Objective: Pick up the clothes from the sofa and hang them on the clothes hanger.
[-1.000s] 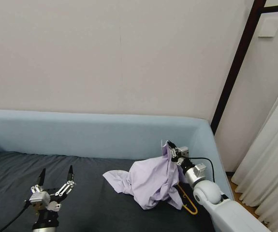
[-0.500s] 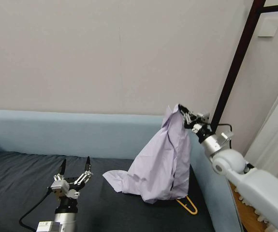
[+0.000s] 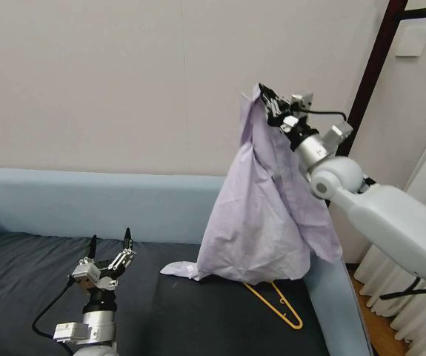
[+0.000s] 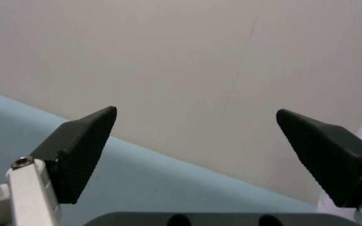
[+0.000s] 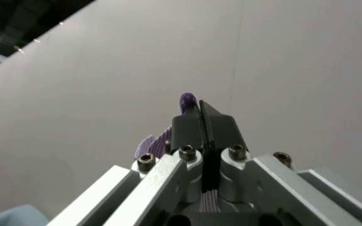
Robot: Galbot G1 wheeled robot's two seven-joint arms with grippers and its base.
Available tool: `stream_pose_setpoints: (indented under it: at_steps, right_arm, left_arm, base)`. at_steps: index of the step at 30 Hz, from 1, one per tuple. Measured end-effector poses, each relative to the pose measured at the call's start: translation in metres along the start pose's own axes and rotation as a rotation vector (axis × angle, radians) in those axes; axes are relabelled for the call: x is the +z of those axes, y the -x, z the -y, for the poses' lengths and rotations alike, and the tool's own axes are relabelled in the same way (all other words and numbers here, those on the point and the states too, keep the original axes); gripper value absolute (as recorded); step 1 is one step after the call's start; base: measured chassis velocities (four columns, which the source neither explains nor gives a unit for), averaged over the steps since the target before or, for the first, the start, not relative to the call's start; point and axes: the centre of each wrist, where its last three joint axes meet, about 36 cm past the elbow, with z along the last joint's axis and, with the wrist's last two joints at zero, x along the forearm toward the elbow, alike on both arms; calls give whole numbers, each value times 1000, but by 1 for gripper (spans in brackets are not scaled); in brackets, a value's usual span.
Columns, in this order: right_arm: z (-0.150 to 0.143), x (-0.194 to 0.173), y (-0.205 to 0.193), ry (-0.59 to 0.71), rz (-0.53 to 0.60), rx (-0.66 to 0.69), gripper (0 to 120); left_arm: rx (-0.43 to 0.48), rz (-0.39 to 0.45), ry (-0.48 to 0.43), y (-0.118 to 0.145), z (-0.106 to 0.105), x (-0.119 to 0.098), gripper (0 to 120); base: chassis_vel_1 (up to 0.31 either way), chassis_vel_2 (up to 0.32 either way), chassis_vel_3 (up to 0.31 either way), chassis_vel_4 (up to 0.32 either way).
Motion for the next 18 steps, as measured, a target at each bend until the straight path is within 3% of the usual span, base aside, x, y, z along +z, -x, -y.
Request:
stream_pose_setpoints:
  at_steps: [5,9,13,18]
  right_arm:
    - [-26,-30,37,20,76,-94,0]
    - [-38,-16,21,44,53,-114,0]
    - [-41,69,-69,32,-117,-87,0]
    - [-49,118,-126,27,-199,-50,0]
  left_arm:
    - [-1,-14,-38,12,-4,9,100]
    - [-1,-49,-63,14,-8,23,100]
    - [17,-110,-67,11,-15,46,100]
    - [56,-150,-49,14,-23,62,100]
  base:
    - [0,0,0,0]
    - [0,0,0,0]
    - [0,0,0,0]
    - [0,0,0,0]
